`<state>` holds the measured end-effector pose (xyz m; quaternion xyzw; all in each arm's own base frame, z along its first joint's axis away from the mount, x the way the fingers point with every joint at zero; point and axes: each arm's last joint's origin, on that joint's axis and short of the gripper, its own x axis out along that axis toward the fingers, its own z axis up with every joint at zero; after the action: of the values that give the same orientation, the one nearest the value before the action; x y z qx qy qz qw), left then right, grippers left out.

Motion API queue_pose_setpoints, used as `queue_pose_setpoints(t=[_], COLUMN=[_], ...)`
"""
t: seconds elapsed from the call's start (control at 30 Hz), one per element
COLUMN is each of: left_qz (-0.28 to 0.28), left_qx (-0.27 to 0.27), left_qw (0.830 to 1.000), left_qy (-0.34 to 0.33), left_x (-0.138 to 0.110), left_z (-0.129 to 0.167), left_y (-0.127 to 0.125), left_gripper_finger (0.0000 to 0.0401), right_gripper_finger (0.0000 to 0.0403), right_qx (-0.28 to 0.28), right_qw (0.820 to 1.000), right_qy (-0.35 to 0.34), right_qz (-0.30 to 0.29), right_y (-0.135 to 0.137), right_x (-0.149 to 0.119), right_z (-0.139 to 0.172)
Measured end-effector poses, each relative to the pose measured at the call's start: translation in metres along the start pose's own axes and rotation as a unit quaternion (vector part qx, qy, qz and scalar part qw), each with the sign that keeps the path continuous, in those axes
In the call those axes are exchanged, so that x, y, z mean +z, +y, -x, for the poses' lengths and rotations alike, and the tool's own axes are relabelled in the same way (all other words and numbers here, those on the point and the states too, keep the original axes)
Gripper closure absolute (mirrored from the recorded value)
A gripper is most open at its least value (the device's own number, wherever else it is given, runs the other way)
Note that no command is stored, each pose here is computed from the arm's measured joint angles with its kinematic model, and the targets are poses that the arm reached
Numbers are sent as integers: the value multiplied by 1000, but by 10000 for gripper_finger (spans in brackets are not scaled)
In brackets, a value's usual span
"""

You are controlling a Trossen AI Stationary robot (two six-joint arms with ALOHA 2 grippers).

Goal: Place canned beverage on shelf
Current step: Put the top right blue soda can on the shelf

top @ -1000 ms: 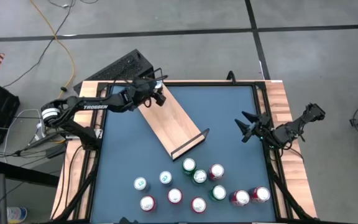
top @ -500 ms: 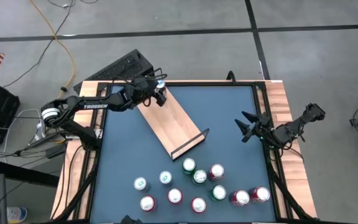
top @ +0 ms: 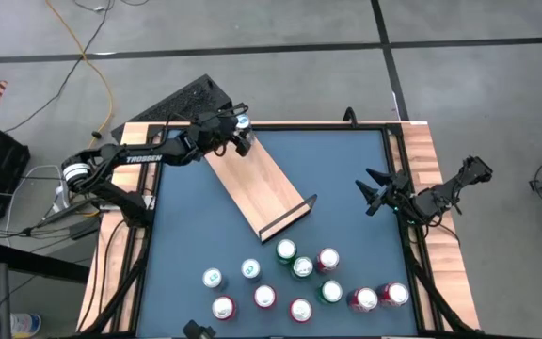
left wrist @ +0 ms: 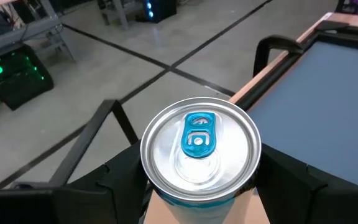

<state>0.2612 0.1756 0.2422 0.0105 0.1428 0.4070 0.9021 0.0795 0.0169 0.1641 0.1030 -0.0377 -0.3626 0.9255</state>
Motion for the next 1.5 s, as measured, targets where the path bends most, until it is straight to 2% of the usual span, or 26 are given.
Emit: queue_pose_setpoints(t=[0.3,0.63,0.87,1.1,1.23,1.5], left_qz=[-17,-18,-23,-23,-25,-33], left_qx=[-10,-5,2,-4,12,18], left_qw=[1000,1000,1000,1000,999,999], left_qy=[2,15,15,17,25,27], left_x=[-1,-17,-16,-15,-16,-16], left_z=[-1,-19,-18,-15,-14,-14], left_y=[1,-4,-5,-3,-3,-3], left_gripper_finger=[166,166,164,131,109,99], right_gripper_finger=[121,121,121,121,121,121], right_qx=[0,0,0,0,0,0], right_qw=[1000,1000,1000,1000,1000,1000], right_qy=[0,0,0,0,0,0], right_qz=[0,-3,-12,-10,-8,-8], right_y=[0,0,0,0,0,0], right_x=[0,0,0,0,0,0], right_z=[0,0,0,0,0,0])
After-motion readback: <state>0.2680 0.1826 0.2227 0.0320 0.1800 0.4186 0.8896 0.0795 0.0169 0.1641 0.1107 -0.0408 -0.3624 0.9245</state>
